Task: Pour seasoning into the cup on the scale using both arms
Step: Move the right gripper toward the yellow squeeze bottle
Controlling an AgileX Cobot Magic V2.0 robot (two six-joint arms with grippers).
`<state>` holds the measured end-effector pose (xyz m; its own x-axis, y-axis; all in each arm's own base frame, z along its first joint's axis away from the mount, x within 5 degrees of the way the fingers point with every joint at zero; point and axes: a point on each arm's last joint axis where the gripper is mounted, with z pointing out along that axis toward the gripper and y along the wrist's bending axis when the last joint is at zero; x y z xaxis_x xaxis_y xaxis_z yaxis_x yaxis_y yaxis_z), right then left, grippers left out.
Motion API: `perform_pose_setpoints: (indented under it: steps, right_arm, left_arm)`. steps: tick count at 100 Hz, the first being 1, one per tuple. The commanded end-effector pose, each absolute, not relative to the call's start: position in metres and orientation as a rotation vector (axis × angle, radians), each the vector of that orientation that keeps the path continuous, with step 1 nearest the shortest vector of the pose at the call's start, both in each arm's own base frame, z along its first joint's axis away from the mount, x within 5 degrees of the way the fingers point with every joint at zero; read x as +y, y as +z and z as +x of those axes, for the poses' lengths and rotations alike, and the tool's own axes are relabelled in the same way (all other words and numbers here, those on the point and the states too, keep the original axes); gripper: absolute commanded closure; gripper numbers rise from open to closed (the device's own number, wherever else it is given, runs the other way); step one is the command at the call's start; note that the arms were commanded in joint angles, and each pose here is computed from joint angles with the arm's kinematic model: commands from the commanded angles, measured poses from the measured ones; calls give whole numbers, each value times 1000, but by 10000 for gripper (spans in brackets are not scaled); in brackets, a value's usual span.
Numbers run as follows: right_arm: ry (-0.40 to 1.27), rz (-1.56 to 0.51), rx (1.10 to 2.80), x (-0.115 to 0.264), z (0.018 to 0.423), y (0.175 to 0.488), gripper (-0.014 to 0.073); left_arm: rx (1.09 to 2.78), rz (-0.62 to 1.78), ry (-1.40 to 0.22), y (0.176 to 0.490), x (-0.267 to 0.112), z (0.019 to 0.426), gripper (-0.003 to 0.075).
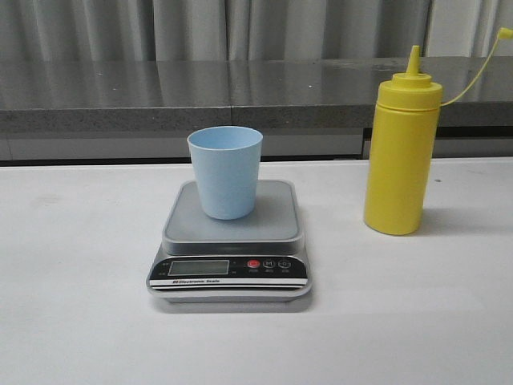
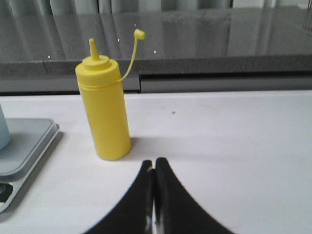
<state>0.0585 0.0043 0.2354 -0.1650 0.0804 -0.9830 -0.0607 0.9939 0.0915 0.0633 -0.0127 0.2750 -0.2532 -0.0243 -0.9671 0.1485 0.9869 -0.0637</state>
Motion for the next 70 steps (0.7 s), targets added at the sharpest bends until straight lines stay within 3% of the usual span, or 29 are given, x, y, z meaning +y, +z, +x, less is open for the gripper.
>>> perform_pose_setpoints:
  steps: [1,43,55,70]
  right_arm:
    - [133,26,1733,5,68,257,662]
    - [143,43,1944,11,131,276,630]
    - [149,36,1925,13,145,274,469]
    - [176,2,1874,20,159,274,111]
  left_arm:
    - [1735,61,-181,289,-12,65,741]
    - [1735,61,-181,289,-12,65,741]
    - [1735,61,-181,289,-12,65,741]
    - [1735,61,-181,289,-12,65,741]
